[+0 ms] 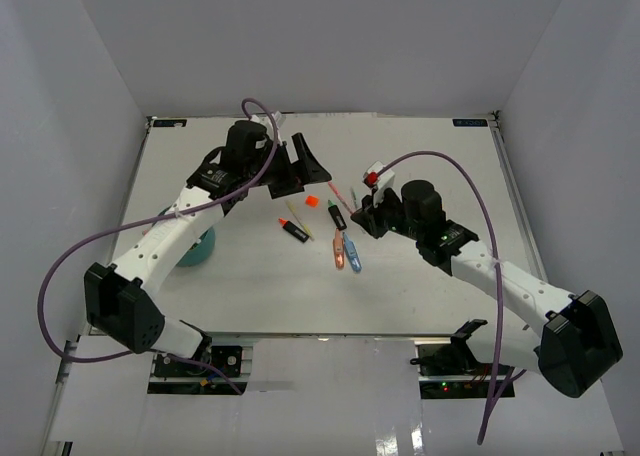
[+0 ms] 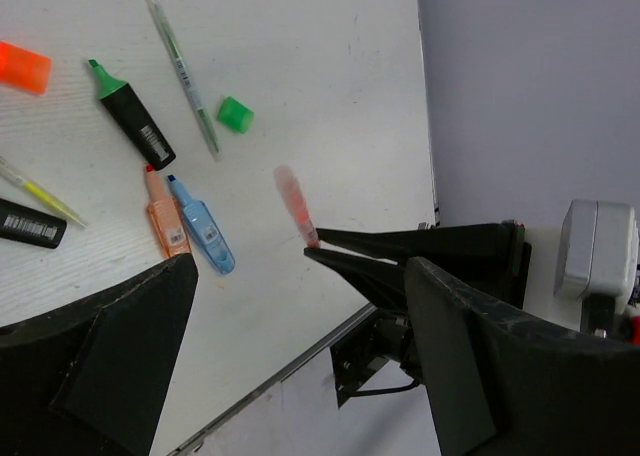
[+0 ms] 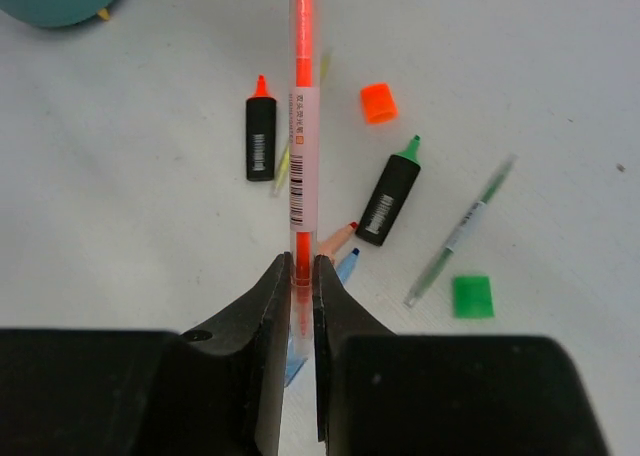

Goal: Sort the stationery into containers
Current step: Pick up the pen from the center of the board, then place the pen in the storage box.

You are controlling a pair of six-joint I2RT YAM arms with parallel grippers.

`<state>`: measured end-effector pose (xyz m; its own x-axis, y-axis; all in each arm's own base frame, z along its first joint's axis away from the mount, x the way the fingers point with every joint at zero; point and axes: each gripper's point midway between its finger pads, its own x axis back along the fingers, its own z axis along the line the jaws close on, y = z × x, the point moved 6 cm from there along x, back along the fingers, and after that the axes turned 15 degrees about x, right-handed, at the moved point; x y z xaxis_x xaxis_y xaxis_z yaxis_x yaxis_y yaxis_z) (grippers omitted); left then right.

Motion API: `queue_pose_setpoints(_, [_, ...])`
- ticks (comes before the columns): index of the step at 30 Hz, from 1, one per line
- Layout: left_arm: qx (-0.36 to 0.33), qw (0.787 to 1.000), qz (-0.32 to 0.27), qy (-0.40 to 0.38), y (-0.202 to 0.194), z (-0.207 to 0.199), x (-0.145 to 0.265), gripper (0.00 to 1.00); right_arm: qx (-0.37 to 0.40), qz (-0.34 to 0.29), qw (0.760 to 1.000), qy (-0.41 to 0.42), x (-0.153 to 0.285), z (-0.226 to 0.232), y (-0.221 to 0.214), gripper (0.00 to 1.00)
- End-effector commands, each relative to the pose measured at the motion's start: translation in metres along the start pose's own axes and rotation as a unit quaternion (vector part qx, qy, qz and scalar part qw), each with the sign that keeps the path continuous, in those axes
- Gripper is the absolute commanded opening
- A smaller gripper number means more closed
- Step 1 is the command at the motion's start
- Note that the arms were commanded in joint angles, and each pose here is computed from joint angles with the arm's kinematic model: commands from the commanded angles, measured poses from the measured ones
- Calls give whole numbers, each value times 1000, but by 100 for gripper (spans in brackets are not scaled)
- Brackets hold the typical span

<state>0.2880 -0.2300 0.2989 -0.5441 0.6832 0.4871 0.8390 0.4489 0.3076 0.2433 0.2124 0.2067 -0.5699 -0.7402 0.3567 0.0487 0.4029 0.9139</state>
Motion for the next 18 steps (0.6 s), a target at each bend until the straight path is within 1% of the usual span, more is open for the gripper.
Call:
queue_pose_setpoints(1, [10, 999, -35, -18, 7, -22, -1, 95, 9, -72, 997, 11, 0, 6, 27, 8])
queue_pose_setpoints(5, [10, 999, -36, -8, 2, -23, -10, 85, 11, -91, 996, 22, 3, 12, 33, 8])
queue_pose_setpoints(6, [10, 999, -37, -5, 1, -23, -11, 81, 12, -99, 995, 20, 4, 12, 36, 8])
queue_pose_setpoints(9, [10, 999, -33, 0, -2, -22, -18, 74, 13, -104, 994, 24, 4, 13, 37, 8])
queue_pose_setpoints(12, [6, 1000, -28, 0, -5, -25, -22, 61, 14, -107, 994, 27, 4, 14, 38, 8])
queue_pose_setpoints(13, [4, 1000, -30, 1, -5, -26, -24, 54, 14, -107, 994, 30, 4, 16, 37, 8])
queue_pose_setpoints(15, [-1, 1000, -31, 0, -7, -27, -25, 44, 16, -110, 993, 33, 3, 17, 38, 8])
queue_pose_setpoints(16, [-3, 1000, -31, -1, -8, -29, -26, 36, 16, -111, 993, 33, 3, 17, 38, 8])
queue_pose_setpoints(18, [-8, 999, -32, -5, -8, -30, -27, 27, 16, -111, 993, 36, 3, 18, 36, 8])
